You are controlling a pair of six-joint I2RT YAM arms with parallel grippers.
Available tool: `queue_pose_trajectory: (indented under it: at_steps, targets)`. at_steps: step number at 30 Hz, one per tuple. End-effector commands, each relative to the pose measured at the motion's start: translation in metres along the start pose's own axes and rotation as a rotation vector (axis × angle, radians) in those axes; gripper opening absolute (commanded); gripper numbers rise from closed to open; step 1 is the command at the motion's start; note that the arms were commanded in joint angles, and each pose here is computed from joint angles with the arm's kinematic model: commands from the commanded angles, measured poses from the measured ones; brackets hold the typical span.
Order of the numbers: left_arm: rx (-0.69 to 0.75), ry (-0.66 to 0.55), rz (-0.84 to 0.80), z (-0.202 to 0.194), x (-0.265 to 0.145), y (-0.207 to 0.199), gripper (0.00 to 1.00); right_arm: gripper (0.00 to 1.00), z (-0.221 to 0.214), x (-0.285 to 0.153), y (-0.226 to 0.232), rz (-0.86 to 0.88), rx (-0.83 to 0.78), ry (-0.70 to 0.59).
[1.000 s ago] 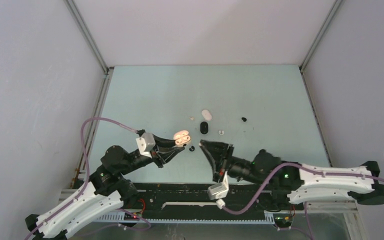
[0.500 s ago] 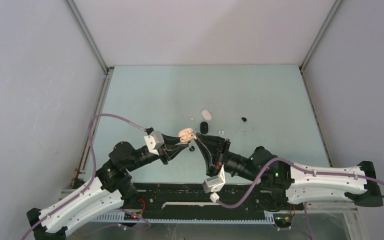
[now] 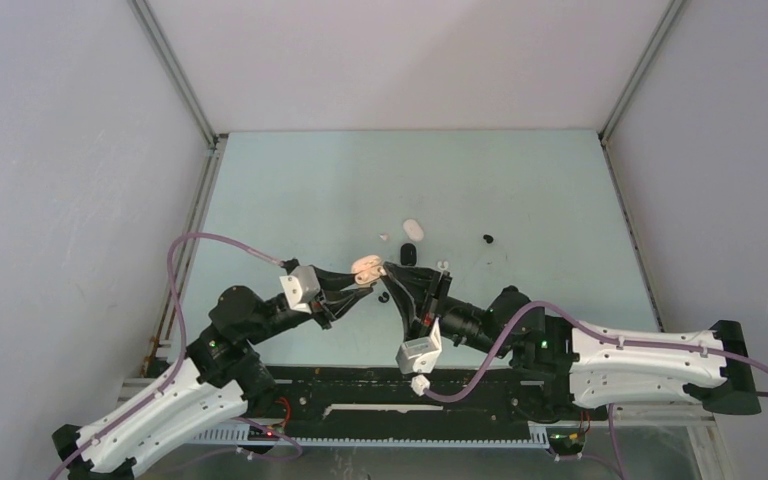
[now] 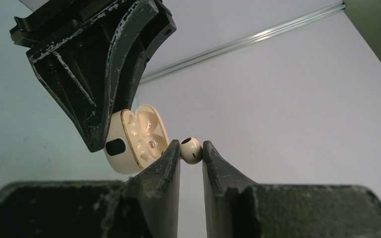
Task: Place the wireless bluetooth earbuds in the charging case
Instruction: Place the earbud in the charging case.
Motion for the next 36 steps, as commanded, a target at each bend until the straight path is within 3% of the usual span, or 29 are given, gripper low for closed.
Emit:
queue_pose_trajectory:
  at_steps: [1, 20, 36]
  targets:
    - [0.037, -0.044, -0.013, 0.009, -0.002, 0.0, 0.0, 0.0, 0.004, 0.003, -0.015, -0.036, 0.03, -0.01]
    - [0.048, -0.066, -0.053, 0.012, -0.006, -0.007, 0.0, 0.0, -0.004, 0.015, 0.002, 0.012, -0.014, 0.03]
    - [0.049, -0.071, -0.051, 0.014, -0.008, -0.008, 0.0, 0.0, -0.006, 0.019, -0.01, -0.018, -0.013, 0.067]
Point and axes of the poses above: each gripper's point midway between its finger pads, its own x axis out along the fingers, its own y axis along the line the jaws close on, z = x × y, the point moved 3 cm from there along -x, back along the fingers, and after that the axes turned 2 degrees about x, right-handed, at the moved point
